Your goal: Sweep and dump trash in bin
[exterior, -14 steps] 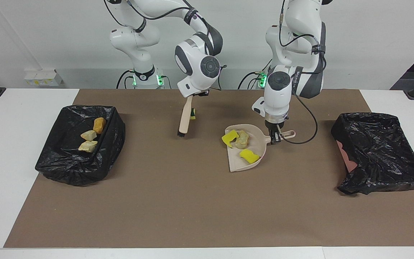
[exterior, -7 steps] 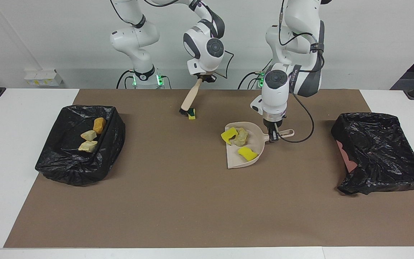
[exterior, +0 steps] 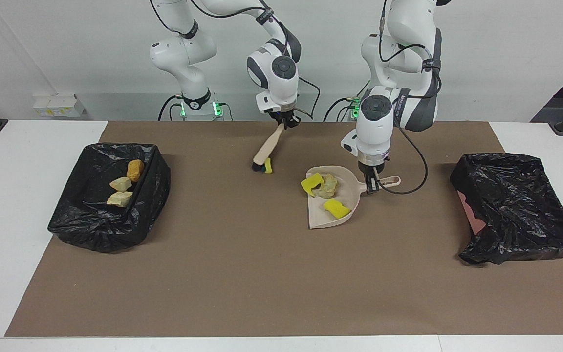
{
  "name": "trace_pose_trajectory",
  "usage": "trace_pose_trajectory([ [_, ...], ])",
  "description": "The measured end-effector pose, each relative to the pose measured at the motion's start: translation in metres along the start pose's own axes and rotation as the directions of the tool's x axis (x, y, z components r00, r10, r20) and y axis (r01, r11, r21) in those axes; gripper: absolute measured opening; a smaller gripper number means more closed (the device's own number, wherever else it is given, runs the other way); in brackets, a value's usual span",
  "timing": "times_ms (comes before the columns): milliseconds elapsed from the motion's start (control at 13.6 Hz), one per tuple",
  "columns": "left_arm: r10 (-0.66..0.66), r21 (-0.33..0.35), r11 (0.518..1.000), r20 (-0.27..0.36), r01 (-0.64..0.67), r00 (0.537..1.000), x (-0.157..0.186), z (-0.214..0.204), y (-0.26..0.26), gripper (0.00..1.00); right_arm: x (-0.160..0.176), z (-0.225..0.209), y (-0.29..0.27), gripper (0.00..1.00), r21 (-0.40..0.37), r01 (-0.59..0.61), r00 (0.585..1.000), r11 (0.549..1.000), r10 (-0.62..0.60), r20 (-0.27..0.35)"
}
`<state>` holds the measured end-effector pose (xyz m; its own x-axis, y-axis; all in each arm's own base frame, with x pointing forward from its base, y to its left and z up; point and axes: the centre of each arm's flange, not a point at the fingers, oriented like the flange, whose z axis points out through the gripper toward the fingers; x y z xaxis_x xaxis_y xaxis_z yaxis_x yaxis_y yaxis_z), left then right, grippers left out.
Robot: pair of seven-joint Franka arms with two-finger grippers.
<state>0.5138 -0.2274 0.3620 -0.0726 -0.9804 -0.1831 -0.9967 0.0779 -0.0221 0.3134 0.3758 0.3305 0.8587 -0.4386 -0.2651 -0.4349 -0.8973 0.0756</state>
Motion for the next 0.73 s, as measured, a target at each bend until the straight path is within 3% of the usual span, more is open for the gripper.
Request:
trace_pose_trajectory([
  [293, 0.000, 0.008, 1.000, -0.004, 0.000, 1.000, 0.000, 0.000, -0.001, 0.33, 0.060, -0.027, -0.043, 0.26, 0.103, 0.230, 0.973, 0.968, -0.233, 0.008],
  [734, -0.003, 0.010, 1.000, -0.005, 0.003, 1.000, -0.001, 0.001, -0.001, 0.33, 0.077, -0.058, -0.116, 0.26, 0.230, 0.368, 0.927, 0.901, -0.374, -0.020],
])
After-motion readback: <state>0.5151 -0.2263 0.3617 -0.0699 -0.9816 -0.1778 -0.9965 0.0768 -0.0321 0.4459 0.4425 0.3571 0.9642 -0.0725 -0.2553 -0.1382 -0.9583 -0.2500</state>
